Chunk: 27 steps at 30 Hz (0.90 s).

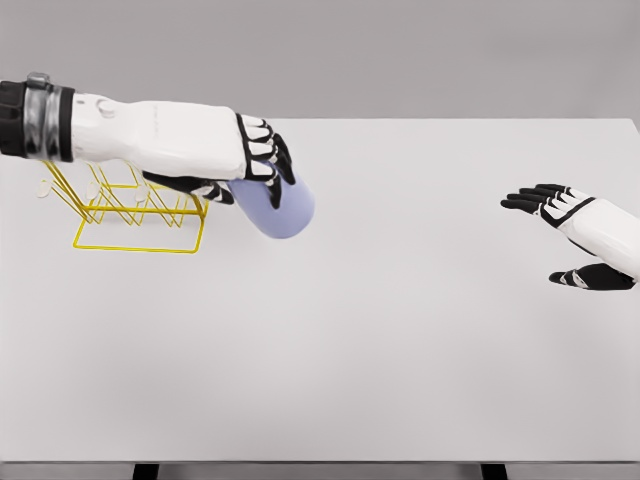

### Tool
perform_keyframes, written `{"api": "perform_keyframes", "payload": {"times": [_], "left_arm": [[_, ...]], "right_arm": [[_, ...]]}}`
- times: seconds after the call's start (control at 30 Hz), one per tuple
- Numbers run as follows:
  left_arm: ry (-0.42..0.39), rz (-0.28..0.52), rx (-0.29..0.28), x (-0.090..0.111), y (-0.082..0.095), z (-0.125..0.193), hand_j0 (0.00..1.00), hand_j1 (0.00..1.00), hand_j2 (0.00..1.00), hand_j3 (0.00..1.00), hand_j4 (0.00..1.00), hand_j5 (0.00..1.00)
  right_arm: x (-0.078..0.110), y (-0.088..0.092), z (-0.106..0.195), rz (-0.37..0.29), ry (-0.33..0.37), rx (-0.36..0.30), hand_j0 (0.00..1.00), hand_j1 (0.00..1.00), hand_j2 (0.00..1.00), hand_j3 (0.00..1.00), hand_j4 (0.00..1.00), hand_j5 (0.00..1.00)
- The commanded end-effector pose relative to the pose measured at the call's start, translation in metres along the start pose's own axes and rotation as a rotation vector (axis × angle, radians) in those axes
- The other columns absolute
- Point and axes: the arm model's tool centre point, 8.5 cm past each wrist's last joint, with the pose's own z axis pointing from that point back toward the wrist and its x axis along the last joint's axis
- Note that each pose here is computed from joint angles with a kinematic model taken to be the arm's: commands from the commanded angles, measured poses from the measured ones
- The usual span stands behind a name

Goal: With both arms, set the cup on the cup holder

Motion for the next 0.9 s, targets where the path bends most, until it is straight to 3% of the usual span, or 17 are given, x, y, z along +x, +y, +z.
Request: {"api": "perform_keyframes", "payload": {"times": [0.0,0.4,0.87], "left_arm": [[0.028,0.012,0.028,-0.003,0.006,0.016,0.47,0.47,0.47,0.47,0.47,0.47],[0.129,0.072,0.075,-0.008,0.012,0.076,0.47,0.47,0.47,0.47,0.47,0.47],[0.219,0.116,0.046,-0.012,-0.001,0.113,0.47,0.47,0.47,0.47,0.47,0.47]], "right_arm": [[0.0,-0.001,0.0,-0.006,-0.001,-0.004,1.0,1.0,1.0,1.0,1.0,1.0],[0.0,0.0,0.0,-0.007,-0.001,-0.005,1.0,1.0,1.0,1.0,1.0,1.0],[0.001,0.001,-0.001,-0.011,-0.003,-0.007,1.0,1.0,1.0,1.0,1.0,1.0]]}}
